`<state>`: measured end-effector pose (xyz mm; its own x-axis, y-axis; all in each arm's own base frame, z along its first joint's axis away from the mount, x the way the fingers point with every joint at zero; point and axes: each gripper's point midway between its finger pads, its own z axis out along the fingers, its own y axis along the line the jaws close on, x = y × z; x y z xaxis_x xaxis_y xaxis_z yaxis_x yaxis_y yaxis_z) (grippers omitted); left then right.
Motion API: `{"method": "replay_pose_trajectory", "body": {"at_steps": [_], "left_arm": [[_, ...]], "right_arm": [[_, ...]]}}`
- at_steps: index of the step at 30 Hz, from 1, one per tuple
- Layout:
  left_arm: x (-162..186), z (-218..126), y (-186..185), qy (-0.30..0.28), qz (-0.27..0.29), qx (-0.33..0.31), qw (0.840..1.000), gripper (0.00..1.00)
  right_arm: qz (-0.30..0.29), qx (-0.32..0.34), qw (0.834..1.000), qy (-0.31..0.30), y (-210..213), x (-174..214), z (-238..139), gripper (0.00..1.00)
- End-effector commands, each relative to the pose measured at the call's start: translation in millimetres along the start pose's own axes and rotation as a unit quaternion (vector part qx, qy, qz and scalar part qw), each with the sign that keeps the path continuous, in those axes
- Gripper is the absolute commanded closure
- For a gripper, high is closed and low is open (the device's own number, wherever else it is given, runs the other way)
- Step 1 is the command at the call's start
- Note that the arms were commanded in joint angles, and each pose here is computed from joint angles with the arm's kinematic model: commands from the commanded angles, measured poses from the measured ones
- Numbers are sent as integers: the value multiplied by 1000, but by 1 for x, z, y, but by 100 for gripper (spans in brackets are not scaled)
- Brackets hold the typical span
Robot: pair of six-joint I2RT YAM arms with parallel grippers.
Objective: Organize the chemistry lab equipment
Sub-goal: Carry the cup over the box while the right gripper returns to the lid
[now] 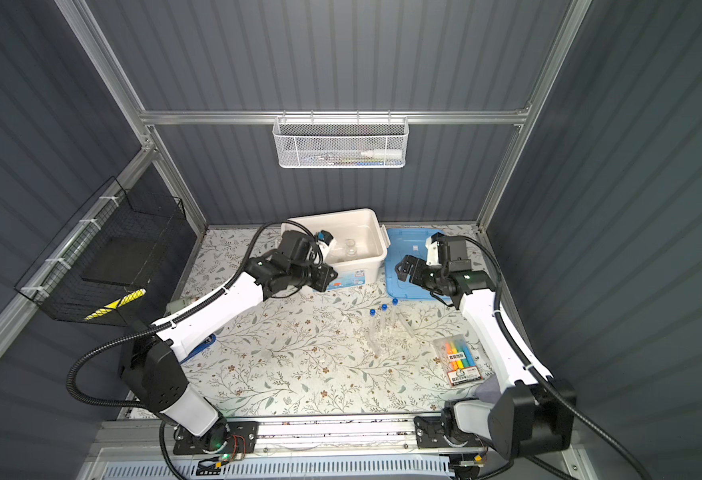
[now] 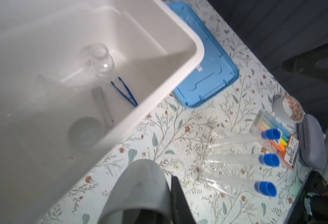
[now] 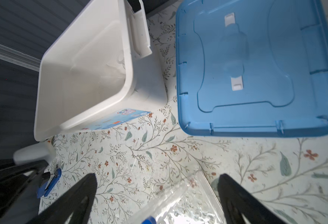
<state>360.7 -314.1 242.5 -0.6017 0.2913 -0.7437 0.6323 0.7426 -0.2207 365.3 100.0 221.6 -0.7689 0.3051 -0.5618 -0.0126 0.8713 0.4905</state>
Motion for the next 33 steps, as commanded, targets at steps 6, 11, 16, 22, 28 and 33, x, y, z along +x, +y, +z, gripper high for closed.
{"method": "replay_pose_trajectory", "body": {"at_steps": [6,11,16,22,28,33], "left_arm": [[-48,19,43,-11,-7,-26,1000,90],[-52,49,76,14,-28,-33,999,89],[-45,82,98,35,-56,-25,998,89],[-30,116,121,65,-90,-20,994,89],[-22,137,132,71,-100,-15,992,88],[-13,154,133,82,-106,-2,991,87]], "right_arm": [[-40,-42,998,0,23,-33,23,1],[-30,-45,999,-6,21,-45,37,1],[-20,-37,999,-6,11,-52,47,1],[14,-16,1000,-9,-21,-56,52,1],[45,25,999,-5,-59,-55,54,1],[65,71,995,-7,-96,-55,53,1]]}}
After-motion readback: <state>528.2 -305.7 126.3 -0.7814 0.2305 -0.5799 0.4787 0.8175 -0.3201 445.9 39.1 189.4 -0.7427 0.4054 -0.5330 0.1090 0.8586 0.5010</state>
